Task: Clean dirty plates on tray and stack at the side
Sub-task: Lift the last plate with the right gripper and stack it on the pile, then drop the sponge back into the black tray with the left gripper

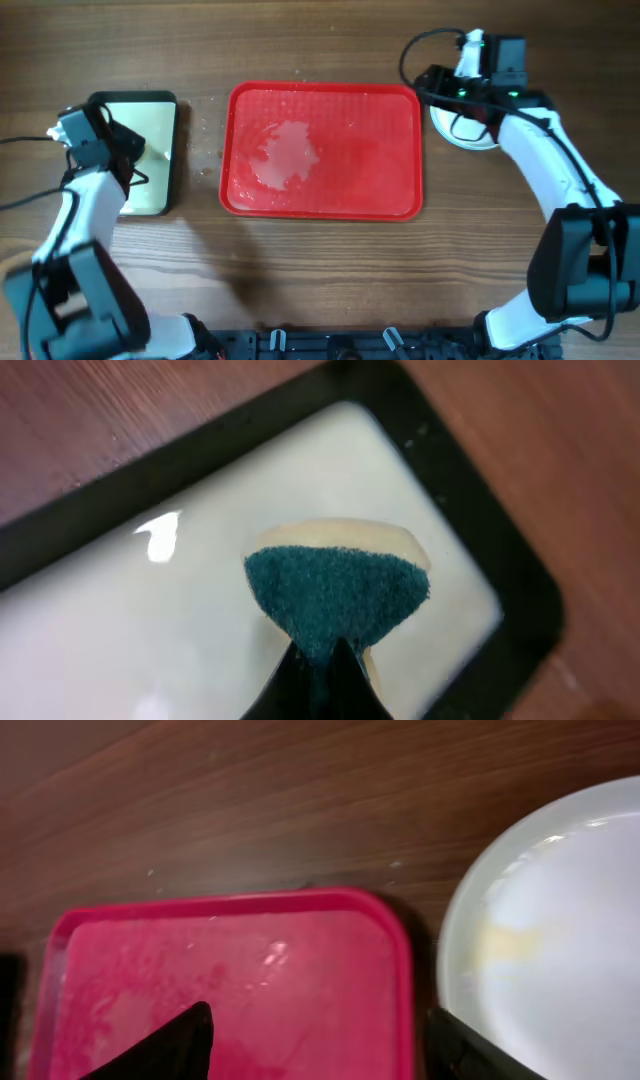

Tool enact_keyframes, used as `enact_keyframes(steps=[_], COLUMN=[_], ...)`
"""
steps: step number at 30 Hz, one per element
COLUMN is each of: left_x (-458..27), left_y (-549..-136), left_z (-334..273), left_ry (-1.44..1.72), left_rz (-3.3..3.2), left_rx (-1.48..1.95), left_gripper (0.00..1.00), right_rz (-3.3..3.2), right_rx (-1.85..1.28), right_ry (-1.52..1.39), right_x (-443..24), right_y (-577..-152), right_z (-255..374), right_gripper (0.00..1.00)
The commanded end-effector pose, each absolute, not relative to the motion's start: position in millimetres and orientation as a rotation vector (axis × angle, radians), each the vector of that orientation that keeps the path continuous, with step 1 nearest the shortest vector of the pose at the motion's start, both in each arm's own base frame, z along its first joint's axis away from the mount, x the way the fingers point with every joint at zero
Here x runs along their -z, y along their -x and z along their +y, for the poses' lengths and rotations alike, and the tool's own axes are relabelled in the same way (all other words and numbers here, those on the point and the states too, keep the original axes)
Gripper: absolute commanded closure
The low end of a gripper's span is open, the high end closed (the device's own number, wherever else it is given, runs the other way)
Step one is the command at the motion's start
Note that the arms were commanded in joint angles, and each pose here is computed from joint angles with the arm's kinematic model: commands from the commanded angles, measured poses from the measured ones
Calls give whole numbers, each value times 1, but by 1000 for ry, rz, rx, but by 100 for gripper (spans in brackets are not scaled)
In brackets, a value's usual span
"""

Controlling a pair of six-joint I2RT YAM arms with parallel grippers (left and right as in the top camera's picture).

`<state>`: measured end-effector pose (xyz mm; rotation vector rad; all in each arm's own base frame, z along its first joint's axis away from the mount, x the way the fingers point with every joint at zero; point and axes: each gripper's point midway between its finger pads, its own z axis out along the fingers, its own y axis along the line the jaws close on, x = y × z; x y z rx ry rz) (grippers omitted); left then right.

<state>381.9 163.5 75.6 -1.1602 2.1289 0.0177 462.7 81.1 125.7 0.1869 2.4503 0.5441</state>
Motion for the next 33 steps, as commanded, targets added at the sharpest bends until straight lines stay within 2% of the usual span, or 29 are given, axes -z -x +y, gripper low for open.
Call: enact_keyframes(steps=[1,2,3,4,6,9,11,14,17,20,22,24,27,33], left_x=[-45,-43,-44,-44,-50,-94,-140,-221,-248,-270,-276,-278,-276,-262], left_y=[-389,-392,-394,-394,-395,-395,-386,-323,-265,-234,-223,-222,-222,-214], left_z=[163,158,156,156,157,157,151,113,91,79,75,74,74,71], left_ry=[1180,1168,1161,1159,1150,1109,1067,990,979,941,927,923,927,960], left_rz=[2169,2178,2178,2175,2164,2081,2014,1958,1939,1872,1845,1839,1846,1905], left_rx=[11,53,71,72,70,82,109,200,201,206,208,208,208,204], left_gripper=[69,50,49,37,0,0,0,0,0,0,0,0,0,0], right_rz=[2458,2461,2466,2464,2455,2414,2368,2184,2158,2248,2340,2396,2507,2586], right_rx=[-560,-570,-582,-581,-523,-421,-387,-421,-391,-383,-410,-455,-539,-489], right_ry=[-164,-136,-102,-82,-25,35,40,146,239,225,124,19,-269,-265], right_x=[-120,-120,-120,-121,-127,-158,-187,-275,-308,-302,-290,-282,-264,-245], right_y=[-462,-459,-456,-455,-450,-434,-421,-379,-320,-273,-256,-250,-241,-248], right_z=[109,119,132,140,150,153,151,151,135,118,111,111,111,113], right_gripper=[33,32,30,28,27,25,25,24,25,25,22,0,0,0])
